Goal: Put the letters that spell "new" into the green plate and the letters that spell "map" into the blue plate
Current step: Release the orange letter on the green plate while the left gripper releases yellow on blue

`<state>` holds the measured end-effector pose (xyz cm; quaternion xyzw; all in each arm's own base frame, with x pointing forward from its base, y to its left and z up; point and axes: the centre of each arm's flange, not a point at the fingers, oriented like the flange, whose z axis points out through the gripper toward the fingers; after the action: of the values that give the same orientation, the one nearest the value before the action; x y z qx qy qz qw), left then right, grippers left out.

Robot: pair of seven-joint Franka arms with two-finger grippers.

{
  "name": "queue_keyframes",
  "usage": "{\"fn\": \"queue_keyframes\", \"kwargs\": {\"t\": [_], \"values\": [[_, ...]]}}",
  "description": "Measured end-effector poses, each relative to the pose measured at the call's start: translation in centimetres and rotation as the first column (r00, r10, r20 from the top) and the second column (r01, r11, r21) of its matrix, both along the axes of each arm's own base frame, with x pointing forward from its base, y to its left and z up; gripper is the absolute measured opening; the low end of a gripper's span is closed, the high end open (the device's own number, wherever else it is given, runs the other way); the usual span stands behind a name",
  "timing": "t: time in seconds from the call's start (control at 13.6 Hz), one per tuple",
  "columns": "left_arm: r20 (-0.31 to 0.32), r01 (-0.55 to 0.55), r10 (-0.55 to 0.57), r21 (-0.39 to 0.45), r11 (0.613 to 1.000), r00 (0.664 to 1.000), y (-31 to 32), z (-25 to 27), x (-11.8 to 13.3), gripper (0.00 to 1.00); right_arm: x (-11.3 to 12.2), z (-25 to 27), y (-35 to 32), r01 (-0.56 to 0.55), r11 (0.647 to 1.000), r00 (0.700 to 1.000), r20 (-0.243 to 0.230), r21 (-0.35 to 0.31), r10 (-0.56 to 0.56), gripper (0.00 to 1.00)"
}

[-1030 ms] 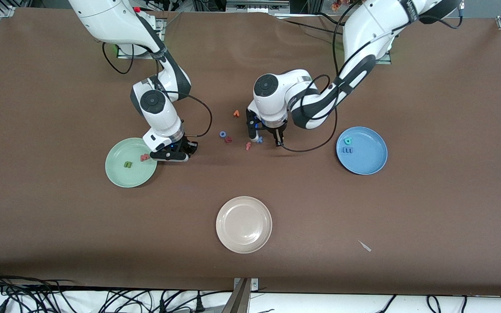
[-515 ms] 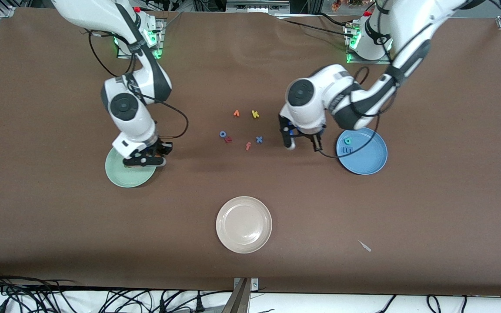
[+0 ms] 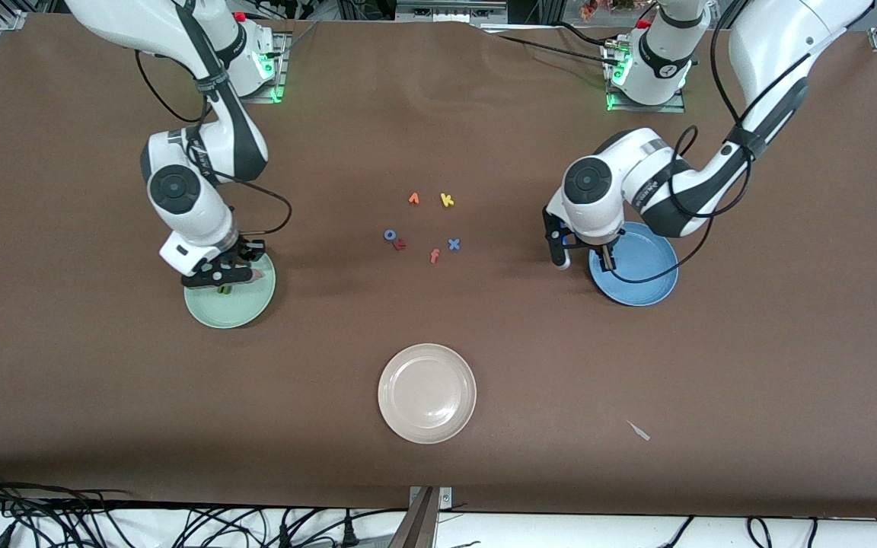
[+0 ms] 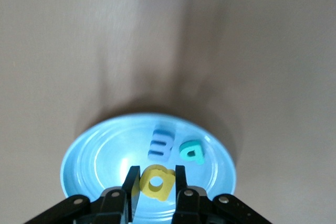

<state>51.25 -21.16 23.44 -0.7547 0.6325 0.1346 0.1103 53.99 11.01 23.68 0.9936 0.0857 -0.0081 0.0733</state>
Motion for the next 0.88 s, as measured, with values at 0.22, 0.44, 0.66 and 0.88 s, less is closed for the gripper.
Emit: {"fn": "queue_keyframes", "kwargs": {"t": [0.22, 0.44, 0.66, 0.88], "values": [[0.008, -0.057, 0.058, -0.06, 0.997, 0.998, 4.3, -0.4, 0.1, 0.35, -0.4, -0.3, -0.9, -0.006, 1.0, 1.0, 0.027, 0.008, 0.005, 0.38], [0.025, -0.05, 0.052, -0.081, 0.996, 0.998, 3.4, 0.9, -0.1, 0.67, -0.2, 0.4, -0.9, -0.001, 1.0, 1.0, 0.027, 0.011, 0.001, 0.7], [0.062, -0.081, 0.084, -0.058, 0.995, 0.995, 0.3, 5.2, 0.3, 0.96, 1.8, 4.3, -0.4, 0.053, 0.998, 0.998, -0.029, 0.025, -0.053, 0.82], [0.06, -0.207, 0.21, -0.061, 0.976, 0.976, -0.9, 11.2, 2.1, 1.0, 4.3, 11.6, 0.4, 0.08, 0.996, 0.995, -0.055, 0.041, -0.077, 0.9]]}}
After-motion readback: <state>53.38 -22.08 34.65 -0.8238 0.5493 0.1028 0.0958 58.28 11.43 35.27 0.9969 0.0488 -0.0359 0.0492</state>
